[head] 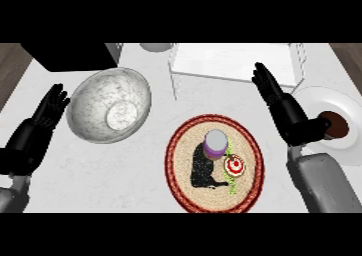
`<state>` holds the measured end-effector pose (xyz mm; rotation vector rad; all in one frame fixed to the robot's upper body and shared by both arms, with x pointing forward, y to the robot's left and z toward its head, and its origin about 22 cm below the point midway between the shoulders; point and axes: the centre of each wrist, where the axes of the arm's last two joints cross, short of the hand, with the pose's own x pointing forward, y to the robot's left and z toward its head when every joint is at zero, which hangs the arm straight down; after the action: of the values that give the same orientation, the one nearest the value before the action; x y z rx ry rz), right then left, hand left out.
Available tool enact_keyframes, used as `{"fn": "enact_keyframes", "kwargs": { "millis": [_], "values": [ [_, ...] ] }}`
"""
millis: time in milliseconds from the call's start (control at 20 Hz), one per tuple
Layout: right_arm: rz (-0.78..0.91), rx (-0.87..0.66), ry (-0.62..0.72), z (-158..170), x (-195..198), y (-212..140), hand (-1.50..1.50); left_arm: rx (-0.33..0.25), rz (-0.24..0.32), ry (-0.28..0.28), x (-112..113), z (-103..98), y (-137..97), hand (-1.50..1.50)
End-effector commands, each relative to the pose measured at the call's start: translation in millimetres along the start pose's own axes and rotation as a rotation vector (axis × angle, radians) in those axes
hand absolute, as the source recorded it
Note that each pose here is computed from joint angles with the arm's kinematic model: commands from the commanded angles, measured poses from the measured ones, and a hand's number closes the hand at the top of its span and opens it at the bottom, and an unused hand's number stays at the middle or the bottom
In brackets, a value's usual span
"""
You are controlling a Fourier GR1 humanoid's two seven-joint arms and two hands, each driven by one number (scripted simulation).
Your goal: Pick the can from the placemat and place it in the tiered shelf
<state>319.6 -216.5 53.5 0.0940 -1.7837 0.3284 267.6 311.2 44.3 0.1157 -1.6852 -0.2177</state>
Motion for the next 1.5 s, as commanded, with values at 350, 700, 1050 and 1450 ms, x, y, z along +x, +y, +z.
{"fn": "enact_keyframes", "kwargs": {
  "millis": [350, 700, 1050, 1450],
  "values": [
    [-0.533, -0.732, -0.093, 11, 31, -19, 1.5, 0.024, 0.005, 0.11, -21, 10, -24, 0.0],
    [0.289, -1.352, 0.334, 114, -74, -11, -1.5, 0.022, -0.025, 0.101, -17, 4, -47, 0.0],
    [0.185, -1.239, 0.201, 137, -33, 82, -1.5, -0.015, -0.024, 0.115, -20, -9, -83, 0.0],
    [0.299, -1.015, 0.382, 140, -23, 74, -1.5, -0.051, -0.023, 0.099, -12, -16, -82, 0.0]
  ]
}}
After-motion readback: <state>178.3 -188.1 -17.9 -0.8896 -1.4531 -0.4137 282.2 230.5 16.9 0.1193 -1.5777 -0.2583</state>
